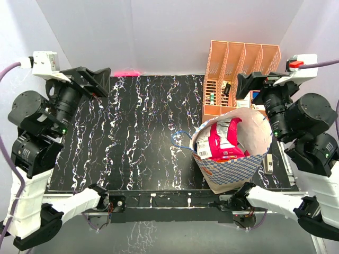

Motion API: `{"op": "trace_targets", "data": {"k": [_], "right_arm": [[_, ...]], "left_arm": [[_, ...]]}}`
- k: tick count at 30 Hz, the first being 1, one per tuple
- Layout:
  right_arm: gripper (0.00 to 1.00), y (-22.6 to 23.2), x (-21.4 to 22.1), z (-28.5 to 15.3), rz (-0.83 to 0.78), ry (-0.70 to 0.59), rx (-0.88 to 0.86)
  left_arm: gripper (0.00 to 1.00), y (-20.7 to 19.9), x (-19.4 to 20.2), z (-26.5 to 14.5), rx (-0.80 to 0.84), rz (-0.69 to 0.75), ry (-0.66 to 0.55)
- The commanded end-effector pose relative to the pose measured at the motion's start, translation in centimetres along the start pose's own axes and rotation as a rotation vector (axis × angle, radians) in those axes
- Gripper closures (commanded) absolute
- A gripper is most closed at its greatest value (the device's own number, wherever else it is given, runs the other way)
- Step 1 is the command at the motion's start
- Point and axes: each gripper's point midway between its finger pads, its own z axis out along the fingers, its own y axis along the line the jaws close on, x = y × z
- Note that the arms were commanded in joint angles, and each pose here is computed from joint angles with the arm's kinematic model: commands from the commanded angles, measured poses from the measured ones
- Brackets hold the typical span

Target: Take the snacks out of the paper bag

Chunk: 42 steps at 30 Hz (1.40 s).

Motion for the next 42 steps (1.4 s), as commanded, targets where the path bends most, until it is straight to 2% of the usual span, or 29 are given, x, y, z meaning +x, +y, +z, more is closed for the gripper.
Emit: {"op": "trace_targets", "data": {"k": [1, 12, 19, 23, 27, 34, 38, 42], "right_arm": [[0.02, -1.4, 2.3, 0.2, 0.023, 0.059, 0.069], [0.02, -7.8, 9.4, -1.7, 0.073, 0.234, 0.335], [0.02, -10.4, 12.0, -3.6, 0.15, 0.274, 0.46], [0.02, -9.8, 12.0, -4.0, 0.196, 0.26, 0.403], [0.02, -8.4, 11.6, -4.2, 0.23, 0.225, 0.305], [0.02, -6.6, 11.9, -4.5, 0.23, 0.223, 0.19], [0.02, -6.4, 11.7, -4.7, 0.223, 0.212, 0.171], [0.02, -6.1, 11.7, -4.7, 0.214, 0.208, 0.151]], "left_arm": [[0.02, 0.0, 2.2, 0.9, 0.018, -0.045, 0.04], [0.02, -0.3, 14.8, 3.4, 0.093, -0.262, 0.343], [0.02, -5.5, 23.0, 2.3, 0.215, -0.446, 0.564], [0.02, -9.4, 26.2, 0.3, 0.301, -0.543, 0.672], [0.02, -13.3, 28.3, -2.2, 0.381, -0.595, 0.769], [0.02, -18.6, 28.4, -6.2, 0.536, -0.646, 0.839], [0.02, -20.1, 27.8, -7.4, 0.573, -0.643, 0.836], [0.02, -20.0, 27.1, -7.5, 0.551, -0.63, 0.81]]}}
